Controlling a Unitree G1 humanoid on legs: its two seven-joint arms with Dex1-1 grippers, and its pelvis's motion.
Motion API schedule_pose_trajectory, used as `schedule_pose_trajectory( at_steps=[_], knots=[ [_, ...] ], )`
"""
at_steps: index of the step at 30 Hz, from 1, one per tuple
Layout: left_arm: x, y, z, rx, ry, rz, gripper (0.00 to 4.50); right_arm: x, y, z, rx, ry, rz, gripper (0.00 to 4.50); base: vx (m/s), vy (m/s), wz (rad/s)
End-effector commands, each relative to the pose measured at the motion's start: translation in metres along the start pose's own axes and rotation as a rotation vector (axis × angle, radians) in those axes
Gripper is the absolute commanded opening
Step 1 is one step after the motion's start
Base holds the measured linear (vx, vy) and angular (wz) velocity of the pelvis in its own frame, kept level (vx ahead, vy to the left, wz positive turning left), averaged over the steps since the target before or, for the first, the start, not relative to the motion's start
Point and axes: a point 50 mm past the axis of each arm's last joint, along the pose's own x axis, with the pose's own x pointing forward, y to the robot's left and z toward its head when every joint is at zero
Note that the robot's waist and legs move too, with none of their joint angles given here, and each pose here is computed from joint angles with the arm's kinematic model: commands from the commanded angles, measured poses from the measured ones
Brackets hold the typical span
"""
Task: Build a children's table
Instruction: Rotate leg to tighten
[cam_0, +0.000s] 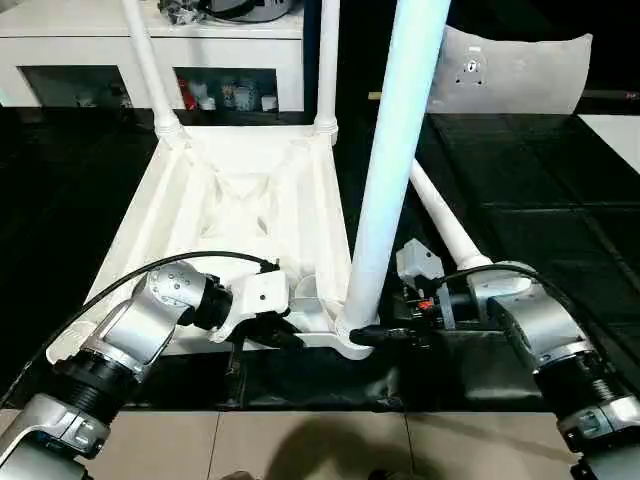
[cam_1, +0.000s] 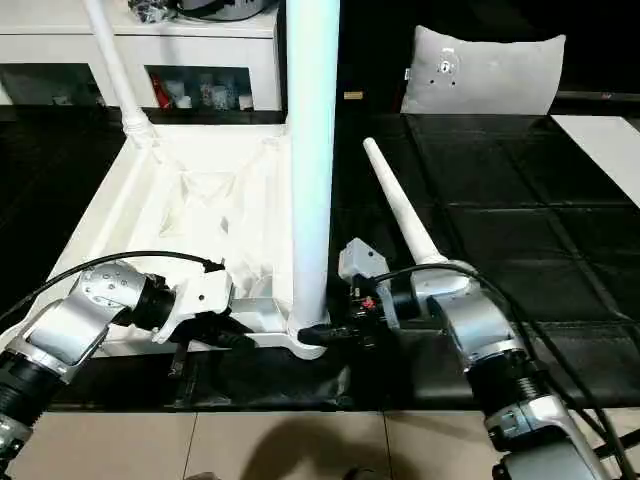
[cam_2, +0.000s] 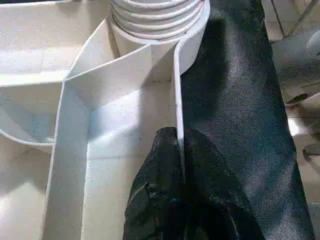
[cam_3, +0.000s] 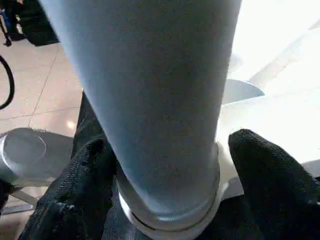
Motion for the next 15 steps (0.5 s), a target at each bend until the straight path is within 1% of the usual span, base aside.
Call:
schedule_pose_trajectory(
  at_steps=[1,2,3,8,13,15],
  knots=[
    [0.0069,-0.0047,0.0042,0.051,0.021,-0.089,0.0,0.0001,-0.0006,0.0034,-0.012,0.002,0.001,3.37,0.0,0.0,0.0],
    [0.0067,-0.0046,0.004,0.051,0.021,-0.089,0.0,0.0003,-0.0006,0.0033,-0.011,0.003,0.001,3.17,0.0,0.0,0.0],
    [0.0065,-0.0046,0.004,0.051,0.021,-0.089,0.0,0.0007,-0.0006,0.0032,-0.008,0.002,0.003,3.17,0.0,0.0,0.0],
    [0.0058,-0.0043,0.004,0.049,0.022,-0.088,0.0,0.0018,0.0002,0.0023,0.003,0.003,0.012,2.75,0.0,0.0,0.0],
    [0.005,-0.0044,0.0033,0.046,0.025,-0.086,0.0,0.0022,0.0023,0.0006,0.013,0.002,0.022,2.63,0.0,0.0,0.0],
    [0.0055,-0.004,0.003,0.021,0.022,-0.06,0.0,0.0033,0.0061,-0.0018,0.047,-0.018,0.023,2.62,0.0,0.0,0.0]
  ],
)
